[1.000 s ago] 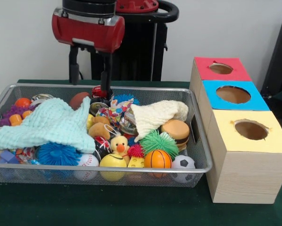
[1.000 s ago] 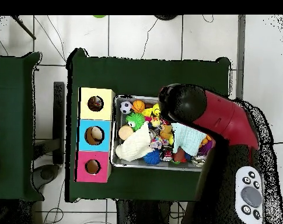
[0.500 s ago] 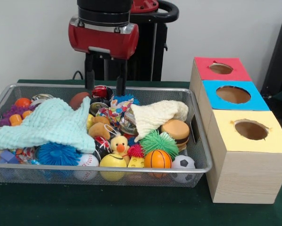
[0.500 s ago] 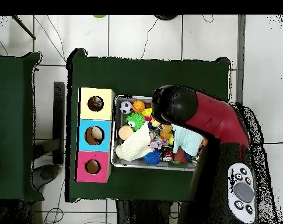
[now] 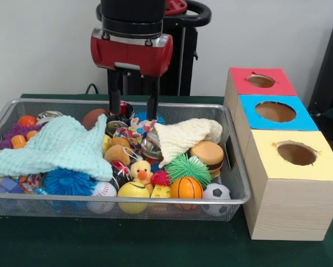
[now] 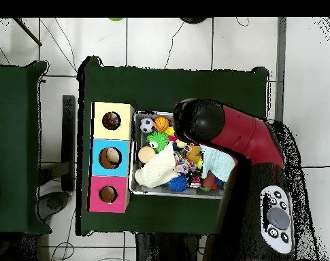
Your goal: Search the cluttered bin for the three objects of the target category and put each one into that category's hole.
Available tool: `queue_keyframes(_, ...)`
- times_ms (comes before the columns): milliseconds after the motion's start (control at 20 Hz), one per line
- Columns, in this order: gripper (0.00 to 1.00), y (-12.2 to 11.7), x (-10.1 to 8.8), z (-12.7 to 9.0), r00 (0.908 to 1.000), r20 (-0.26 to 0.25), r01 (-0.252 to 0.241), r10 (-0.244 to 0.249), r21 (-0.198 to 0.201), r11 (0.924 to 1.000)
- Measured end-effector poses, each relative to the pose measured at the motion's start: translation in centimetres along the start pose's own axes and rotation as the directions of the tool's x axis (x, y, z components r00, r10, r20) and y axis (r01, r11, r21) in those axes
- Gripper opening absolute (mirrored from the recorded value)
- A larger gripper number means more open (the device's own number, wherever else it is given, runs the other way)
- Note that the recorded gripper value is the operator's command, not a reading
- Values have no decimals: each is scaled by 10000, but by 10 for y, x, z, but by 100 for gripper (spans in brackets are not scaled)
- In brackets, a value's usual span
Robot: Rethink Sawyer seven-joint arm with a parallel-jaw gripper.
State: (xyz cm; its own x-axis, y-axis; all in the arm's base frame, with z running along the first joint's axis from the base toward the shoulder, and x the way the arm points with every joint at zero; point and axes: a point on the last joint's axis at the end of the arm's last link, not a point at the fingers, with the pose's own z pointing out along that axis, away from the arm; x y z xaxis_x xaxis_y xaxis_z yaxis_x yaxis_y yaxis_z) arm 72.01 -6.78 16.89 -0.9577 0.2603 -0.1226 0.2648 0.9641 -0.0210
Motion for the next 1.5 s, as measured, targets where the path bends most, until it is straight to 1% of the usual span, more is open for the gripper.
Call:
queue_keyframes(400, 100, 3, 1, 29, 9997, 259, 41, -41, 2, 10000)
queue_keyframes(600, 100, 4, 3, 42, 9997, 251, 40, -40, -11, 10000)
queue_keyframes(700, 100, 4, 6, 53, 9999, 129, 31, -30, -48, 10000)
queue_keyframes(1000, 100, 4, 15, 69, 9999, -153, 25, -26, -62, 10000)
queue_keyframes(1500, 100, 4, 18, 70, 9998, -221, 17, -19, -66, 10000)
